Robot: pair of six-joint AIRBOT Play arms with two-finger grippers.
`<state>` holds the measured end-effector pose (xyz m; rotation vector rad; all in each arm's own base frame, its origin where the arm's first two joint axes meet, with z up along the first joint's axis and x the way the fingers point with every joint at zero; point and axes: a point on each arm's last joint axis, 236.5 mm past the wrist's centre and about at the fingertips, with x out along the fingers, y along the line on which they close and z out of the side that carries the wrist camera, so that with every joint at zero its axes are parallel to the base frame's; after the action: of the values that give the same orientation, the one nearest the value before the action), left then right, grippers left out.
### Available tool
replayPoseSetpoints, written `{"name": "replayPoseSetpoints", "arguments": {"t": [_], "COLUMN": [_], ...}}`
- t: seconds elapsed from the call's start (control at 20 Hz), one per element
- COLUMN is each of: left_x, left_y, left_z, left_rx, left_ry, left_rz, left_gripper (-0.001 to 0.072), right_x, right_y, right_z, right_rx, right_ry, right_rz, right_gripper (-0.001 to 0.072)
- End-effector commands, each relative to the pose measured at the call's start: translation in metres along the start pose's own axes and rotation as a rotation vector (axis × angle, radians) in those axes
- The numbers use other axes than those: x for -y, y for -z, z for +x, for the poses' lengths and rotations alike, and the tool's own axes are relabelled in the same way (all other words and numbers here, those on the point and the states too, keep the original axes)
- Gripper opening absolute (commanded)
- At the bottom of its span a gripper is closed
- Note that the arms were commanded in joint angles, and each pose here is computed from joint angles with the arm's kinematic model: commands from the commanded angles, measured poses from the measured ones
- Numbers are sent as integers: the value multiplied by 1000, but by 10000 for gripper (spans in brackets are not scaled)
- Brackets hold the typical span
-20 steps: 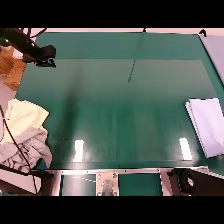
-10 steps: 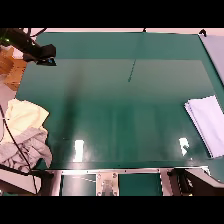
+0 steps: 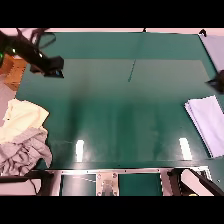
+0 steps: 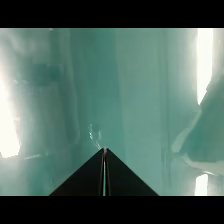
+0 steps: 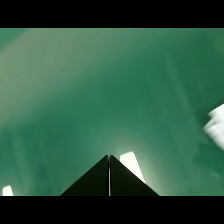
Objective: Fold the shirts.
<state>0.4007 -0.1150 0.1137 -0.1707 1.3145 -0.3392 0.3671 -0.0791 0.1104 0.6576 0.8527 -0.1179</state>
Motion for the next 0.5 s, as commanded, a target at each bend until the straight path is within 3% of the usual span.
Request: {"name": "replayPoseSetpoints", "arguments": {"t": [0.0,0.2,0.45], "left_x": [15,17,18], "left_y": [69,150,163], "left_z": [21,39,34], "left_rx": [-14,-33,-29], "left_ry": [14,46,50], "left_rz": [-32,-127,-140], "left_gripper": [22,22,24], "right_x": [-33,-38,-53], "right_y": [113,190,208], "right_z": [33,45,43], "right_rx": [-347,-516,-562], "right_ry": [-15,-30,-63], "right_rz": [-173,-265,-322], "right_gripper": [15,15,15]}}
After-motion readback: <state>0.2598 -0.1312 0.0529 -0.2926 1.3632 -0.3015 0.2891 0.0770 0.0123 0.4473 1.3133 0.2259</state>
